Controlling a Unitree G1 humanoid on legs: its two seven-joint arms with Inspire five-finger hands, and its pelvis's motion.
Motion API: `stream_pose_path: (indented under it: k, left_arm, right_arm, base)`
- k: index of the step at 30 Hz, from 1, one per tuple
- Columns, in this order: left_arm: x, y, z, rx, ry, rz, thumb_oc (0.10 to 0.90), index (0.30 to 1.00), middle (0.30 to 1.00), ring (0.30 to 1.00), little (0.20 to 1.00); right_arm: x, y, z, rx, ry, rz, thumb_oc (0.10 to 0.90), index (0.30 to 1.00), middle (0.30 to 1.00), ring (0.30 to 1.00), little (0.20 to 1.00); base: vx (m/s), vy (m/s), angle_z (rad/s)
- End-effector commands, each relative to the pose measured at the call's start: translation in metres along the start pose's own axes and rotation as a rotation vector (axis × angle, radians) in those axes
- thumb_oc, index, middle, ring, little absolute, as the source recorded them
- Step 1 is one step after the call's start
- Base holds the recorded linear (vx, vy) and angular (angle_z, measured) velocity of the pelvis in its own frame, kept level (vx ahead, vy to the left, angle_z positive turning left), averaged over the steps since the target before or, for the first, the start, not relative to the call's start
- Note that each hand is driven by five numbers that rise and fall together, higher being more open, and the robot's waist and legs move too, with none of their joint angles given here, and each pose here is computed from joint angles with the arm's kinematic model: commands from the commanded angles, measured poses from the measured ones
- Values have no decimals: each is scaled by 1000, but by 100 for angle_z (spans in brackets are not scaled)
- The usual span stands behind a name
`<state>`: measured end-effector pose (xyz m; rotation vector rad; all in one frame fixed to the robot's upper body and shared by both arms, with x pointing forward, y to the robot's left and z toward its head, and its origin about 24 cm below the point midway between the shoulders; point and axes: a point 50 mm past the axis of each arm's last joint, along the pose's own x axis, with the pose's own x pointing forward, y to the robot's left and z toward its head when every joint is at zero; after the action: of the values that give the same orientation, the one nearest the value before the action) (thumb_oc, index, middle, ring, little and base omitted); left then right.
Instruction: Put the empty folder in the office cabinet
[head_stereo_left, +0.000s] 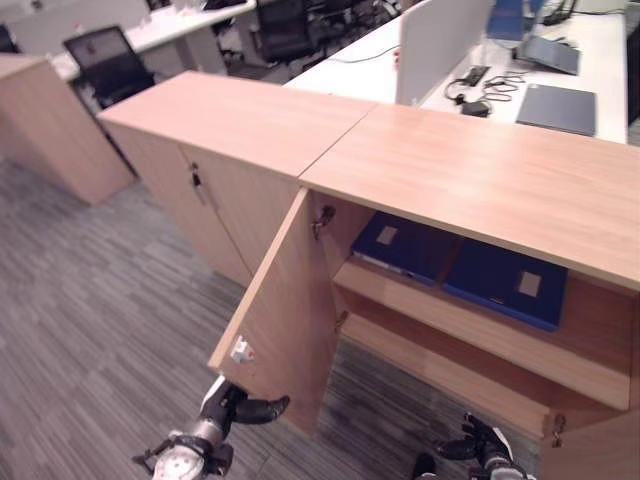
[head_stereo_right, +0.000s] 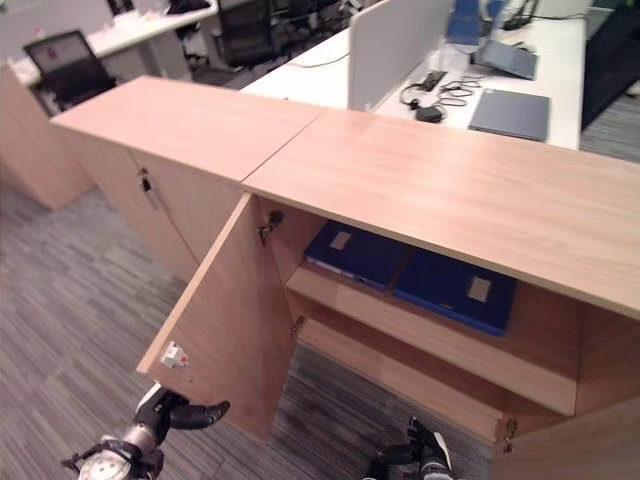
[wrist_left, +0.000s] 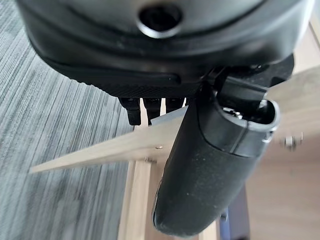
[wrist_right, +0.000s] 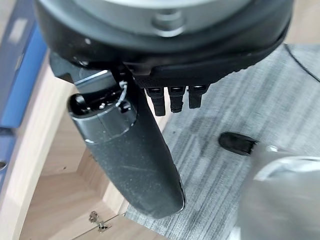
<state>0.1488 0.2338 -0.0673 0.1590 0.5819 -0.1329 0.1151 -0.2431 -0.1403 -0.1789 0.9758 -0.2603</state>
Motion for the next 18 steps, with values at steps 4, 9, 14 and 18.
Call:
stream_pose_path:
  k: [4, 9, 14, 18]
  left_arm:
    - [29, -51, 139, -37, -608, -182, 800, 900, 900, 900, 900]
    - [29, -54, 135, -50, -599, -181, 800, 900, 900, 900, 900]
    - [36, -65, 143, -53, -614, -192, 800, 900, 900, 900, 900]
    - [46, -63, 143, -61, -591, -147, 800, 900, 900, 900, 900]
  right_arm:
    - [10, -15, 62, -107, -212, -28, 800, 900, 900, 900, 900]
    - [10, -6, 66, -156, -224, 13, 800, 900, 900, 900, 900]
    - [10, 11, 79, -210, -267, 62, 800, 900, 900, 900, 900]
    - [8, 17, 73, -226, -255, 97, 800, 900, 900, 900, 900]
  base:
    - [-11, -115, -68]
    - [78, -18, -86]
    - [84, 49, -184]
    - [63, 42, -63]
